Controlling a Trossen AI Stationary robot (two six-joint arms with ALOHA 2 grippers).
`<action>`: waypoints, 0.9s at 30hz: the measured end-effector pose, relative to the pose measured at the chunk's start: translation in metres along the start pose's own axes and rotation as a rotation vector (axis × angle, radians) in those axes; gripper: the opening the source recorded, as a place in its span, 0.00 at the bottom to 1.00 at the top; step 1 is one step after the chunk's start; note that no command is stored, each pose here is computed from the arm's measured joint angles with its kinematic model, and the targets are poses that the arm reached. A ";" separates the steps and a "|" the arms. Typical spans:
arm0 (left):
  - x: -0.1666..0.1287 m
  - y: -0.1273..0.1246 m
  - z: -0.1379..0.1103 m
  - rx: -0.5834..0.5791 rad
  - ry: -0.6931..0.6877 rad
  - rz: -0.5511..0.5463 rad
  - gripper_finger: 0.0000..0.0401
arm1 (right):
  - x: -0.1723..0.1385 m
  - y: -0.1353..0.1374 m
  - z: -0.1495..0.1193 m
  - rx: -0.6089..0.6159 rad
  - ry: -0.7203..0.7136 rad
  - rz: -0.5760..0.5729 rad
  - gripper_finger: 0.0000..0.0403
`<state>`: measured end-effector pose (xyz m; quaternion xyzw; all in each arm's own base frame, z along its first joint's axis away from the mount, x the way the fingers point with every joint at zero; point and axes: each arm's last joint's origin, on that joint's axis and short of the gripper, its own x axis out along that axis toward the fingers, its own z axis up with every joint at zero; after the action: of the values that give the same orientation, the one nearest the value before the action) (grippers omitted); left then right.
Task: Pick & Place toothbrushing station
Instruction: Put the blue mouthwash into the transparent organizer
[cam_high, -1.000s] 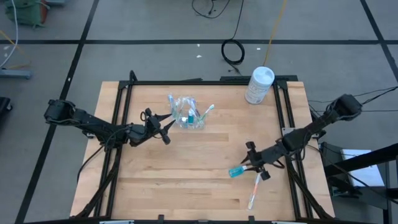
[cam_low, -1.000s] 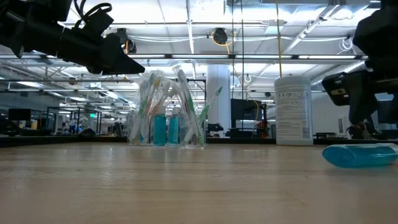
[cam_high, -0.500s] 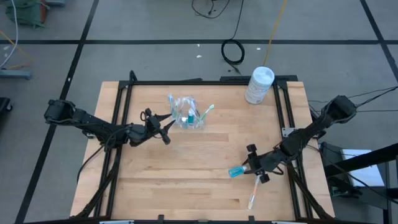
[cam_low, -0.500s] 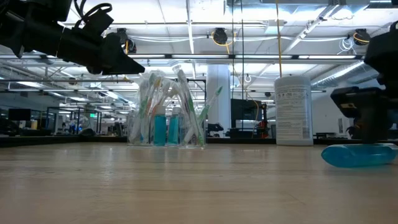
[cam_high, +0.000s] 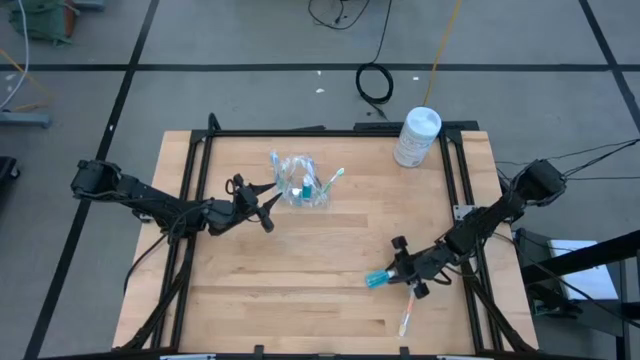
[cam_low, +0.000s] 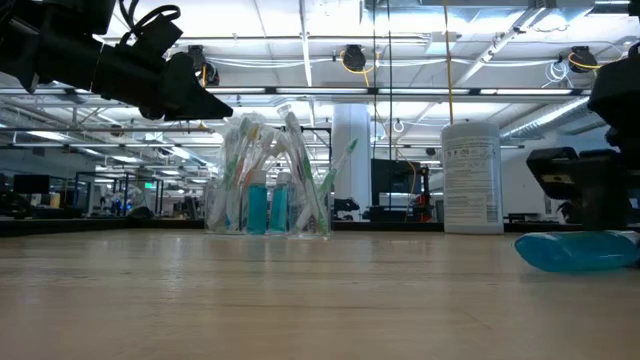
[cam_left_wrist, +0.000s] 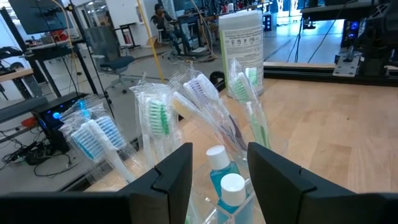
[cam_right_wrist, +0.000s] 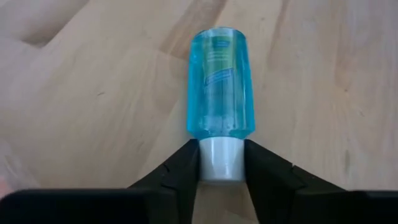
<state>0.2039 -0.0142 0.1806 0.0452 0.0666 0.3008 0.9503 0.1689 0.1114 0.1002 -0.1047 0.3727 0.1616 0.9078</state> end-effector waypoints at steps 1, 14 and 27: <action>0.000 0.000 0.000 -0.001 0.000 0.000 0.39 | 0.000 0.000 0.002 -0.019 -0.019 0.003 0.26; 0.000 0.000 0.000 -0.003 0.000 0.000 0.39 | -0.016 -0.022 0.050 -0.046 -0.406 -0.466 0.24; 0.000 0.000 -0.001 0.005 0.012 0.000 0.39 | -0.032 -0.084 0.069 0.374 -0.706 -0.692 0.24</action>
<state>0.2036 -0.0141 0.1792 0.0459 0.0730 0.3008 0.9498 0.2232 0.0484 0.1768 0.0030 0.0104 -0.1916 0.9814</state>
